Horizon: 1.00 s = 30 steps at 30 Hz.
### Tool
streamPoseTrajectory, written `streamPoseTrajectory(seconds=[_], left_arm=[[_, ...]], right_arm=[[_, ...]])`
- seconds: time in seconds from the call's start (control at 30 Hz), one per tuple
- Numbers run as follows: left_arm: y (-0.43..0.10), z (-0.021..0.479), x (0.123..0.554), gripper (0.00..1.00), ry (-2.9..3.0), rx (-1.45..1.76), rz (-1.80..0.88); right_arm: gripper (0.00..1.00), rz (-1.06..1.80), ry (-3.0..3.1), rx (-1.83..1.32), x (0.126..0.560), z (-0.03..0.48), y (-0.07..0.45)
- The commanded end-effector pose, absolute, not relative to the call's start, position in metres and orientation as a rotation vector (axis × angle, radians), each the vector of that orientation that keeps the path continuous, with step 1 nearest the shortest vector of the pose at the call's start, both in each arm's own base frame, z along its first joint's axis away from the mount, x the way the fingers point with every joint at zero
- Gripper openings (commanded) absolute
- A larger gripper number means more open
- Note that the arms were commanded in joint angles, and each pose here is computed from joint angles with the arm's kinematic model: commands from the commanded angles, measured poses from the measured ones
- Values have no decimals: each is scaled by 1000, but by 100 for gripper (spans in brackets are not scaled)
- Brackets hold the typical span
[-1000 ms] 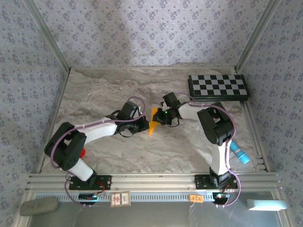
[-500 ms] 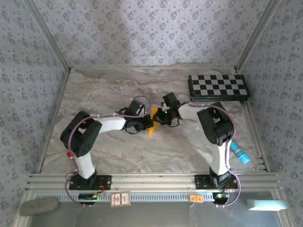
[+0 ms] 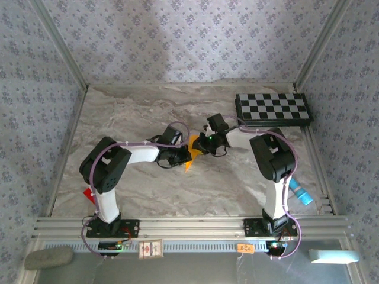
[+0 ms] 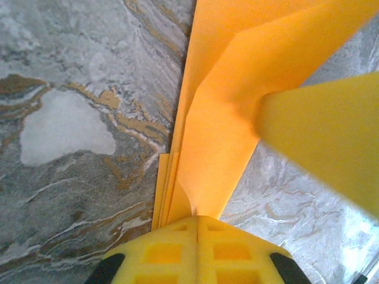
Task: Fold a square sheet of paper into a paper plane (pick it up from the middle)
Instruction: Fold the wing for the fifth time at the center of the table.
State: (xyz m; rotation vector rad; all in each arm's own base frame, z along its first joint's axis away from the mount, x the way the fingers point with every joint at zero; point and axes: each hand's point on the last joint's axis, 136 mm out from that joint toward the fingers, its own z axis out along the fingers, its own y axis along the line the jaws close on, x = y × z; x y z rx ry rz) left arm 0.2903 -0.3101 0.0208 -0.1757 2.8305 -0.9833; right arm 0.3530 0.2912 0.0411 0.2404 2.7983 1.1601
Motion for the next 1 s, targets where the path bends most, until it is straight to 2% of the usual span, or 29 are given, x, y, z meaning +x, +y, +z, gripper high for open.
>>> streamPoseTrajectory(seconds=[0.0, 0.5, 0.97], left_arm=[[-285, -8, 271, 0, 2967, -215, -800], [-284, -10, 269, 0, 2990, -232, -791], [-276, -18, 258, 0, 3056, -245, -733]], right_arm=[[16, 1148, 2700, 120, 368, 75, 287], [16, 1050, 2768, -97, 371, 48, 288], [16, 923, 2789, -70, 396, 12, 263]])
